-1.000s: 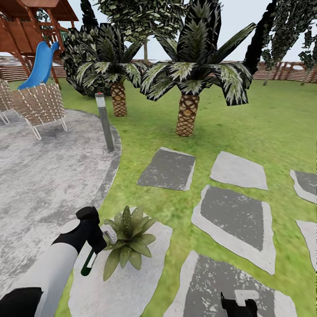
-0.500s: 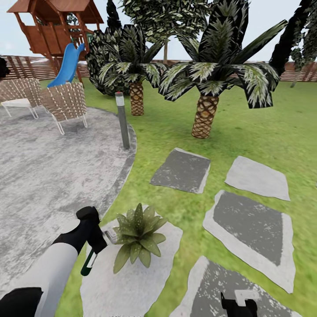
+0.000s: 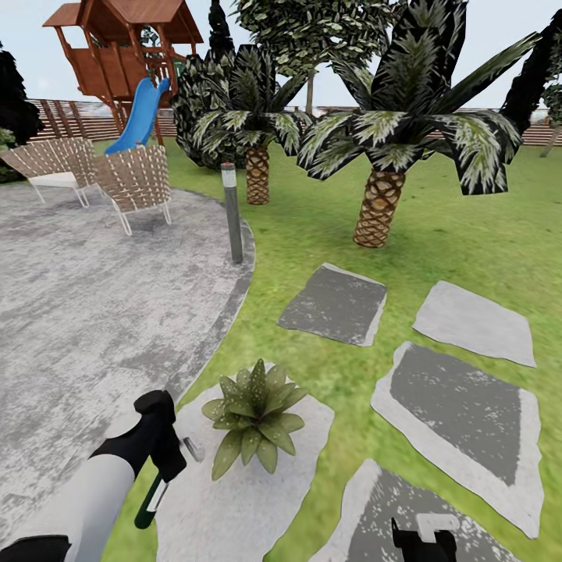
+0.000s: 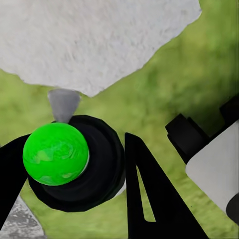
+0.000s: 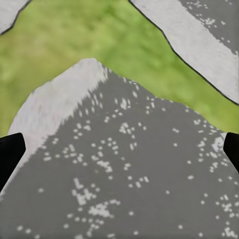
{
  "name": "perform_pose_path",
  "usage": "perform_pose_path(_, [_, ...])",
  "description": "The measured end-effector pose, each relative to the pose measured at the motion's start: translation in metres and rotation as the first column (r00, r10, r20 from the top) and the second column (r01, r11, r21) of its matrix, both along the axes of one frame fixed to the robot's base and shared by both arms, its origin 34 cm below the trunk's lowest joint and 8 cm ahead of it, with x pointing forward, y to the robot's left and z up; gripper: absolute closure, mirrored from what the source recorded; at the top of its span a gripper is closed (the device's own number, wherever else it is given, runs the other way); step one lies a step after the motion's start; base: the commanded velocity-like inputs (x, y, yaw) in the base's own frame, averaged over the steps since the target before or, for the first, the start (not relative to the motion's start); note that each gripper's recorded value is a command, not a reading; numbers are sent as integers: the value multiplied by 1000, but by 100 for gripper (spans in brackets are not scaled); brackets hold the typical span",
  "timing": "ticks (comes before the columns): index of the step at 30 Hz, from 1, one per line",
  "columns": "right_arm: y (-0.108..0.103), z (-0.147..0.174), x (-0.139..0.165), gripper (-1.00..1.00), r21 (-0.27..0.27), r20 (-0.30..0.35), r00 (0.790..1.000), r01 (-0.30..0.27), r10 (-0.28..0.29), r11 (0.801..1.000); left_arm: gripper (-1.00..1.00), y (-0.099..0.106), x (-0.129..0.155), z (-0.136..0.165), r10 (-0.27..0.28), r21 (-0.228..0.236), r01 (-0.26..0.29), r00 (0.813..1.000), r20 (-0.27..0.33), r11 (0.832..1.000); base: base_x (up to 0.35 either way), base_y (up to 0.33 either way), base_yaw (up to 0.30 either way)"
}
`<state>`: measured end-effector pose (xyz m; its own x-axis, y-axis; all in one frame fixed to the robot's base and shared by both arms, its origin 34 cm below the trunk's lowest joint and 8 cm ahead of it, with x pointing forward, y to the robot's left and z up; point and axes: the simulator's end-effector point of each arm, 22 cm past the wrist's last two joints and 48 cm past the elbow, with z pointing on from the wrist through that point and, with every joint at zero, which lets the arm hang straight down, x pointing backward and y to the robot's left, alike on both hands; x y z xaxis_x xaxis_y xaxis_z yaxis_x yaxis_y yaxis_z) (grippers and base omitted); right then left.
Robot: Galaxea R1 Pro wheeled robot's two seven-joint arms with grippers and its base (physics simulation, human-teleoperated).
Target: Pick up the pesticide atomizer in the garden and spray insectifuge to fully cover both potted plants in the garden.
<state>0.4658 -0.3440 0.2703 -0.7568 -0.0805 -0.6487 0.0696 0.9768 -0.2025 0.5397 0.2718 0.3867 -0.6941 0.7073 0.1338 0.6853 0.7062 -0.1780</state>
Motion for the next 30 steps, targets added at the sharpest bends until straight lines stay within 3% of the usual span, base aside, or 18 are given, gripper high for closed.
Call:
perform_pose_path(7, [0,0,0,-100,0,0,1000,0,0,1000,100,-6,2,-3,11,-14,-10,1000,17,1000,0,0,0])
perform_pose_path(11, [-1,0,0,-100,-1,0,1000,0,0,1000,100,-23,7,-14,17,-24,-16,998,57,1000,0,0,0])
perform_pose_path(14, [-1,0,0,-100,-1,0,1000,0,0,1000,100,-26,-2,-21,27,-32,-26,999,35,999,0,0,0])
perform_pose_path(17, [-1,0,0,-100,-2,0,1000,0,0,1000,100,-21,-17,-35,45,-16,-45,999,7,999,0,0,0])
perform_pose_path(24, [-1,0,0,-100,-1,0,1000,0,0,1000,100,-16,-20,-39,88,-25,-88,996,5,996,40,0,0])
perform_pose_path(30, [-1,0,0,-100,-1,0,1000,0,0,1000,100,-6,-17,-44,86,17,-87,996,32,996,220,0,0])
